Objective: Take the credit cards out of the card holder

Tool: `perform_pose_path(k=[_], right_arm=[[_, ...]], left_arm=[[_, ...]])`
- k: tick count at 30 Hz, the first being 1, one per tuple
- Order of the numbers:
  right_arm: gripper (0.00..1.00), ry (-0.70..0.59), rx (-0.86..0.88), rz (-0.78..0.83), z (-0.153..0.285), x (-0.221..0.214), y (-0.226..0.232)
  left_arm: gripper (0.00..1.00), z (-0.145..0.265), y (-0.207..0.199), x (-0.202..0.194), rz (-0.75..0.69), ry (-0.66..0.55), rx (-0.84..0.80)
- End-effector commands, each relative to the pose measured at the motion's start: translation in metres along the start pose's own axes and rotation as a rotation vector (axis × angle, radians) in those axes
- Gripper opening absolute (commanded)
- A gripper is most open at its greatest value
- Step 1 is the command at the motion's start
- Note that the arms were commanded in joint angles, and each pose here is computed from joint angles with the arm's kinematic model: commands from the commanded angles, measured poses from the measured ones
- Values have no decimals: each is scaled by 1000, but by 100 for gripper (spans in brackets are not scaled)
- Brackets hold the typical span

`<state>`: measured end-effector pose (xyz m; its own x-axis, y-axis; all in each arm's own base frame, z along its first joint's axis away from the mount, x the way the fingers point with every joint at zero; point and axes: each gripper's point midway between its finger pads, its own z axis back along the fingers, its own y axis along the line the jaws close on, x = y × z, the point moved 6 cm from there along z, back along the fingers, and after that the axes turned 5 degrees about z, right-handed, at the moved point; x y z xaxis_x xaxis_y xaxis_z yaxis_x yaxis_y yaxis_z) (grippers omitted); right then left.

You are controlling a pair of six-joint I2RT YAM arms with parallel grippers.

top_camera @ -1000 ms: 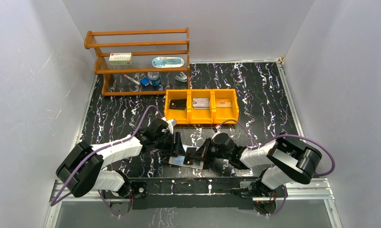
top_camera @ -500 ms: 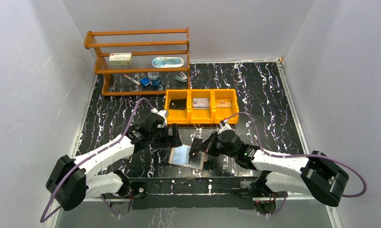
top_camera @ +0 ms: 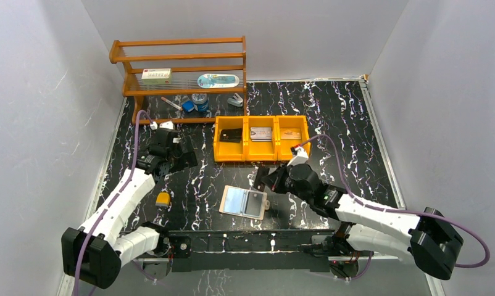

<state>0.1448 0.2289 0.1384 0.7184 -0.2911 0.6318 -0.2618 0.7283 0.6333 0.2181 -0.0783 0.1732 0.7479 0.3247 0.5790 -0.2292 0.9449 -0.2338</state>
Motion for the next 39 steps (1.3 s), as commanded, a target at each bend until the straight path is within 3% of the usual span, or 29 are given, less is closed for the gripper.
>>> perform_pose_path(k=[1,8,16,21,27,39], right_arm=[[0,-145,92,202,-3,46,39],[0,-153,97,604,-35,78,68],[0,-36,0,991,-97,104,90],[0,-45,-94,1171,-131,121,93],[0,59,-178,1397,-167,120,78],[0,70,-237,1620,-208,131,72]], left_arm=[[98,13,25,6,-56,-88,112],[98,15,29,0,-28,-167,57],[98,13,29,3,-49,-164,79],[98,14,29,5,-54,-169,80],[98,17,32,7,-51,-192,97],[98,18,34,7,-54,-197,112]])
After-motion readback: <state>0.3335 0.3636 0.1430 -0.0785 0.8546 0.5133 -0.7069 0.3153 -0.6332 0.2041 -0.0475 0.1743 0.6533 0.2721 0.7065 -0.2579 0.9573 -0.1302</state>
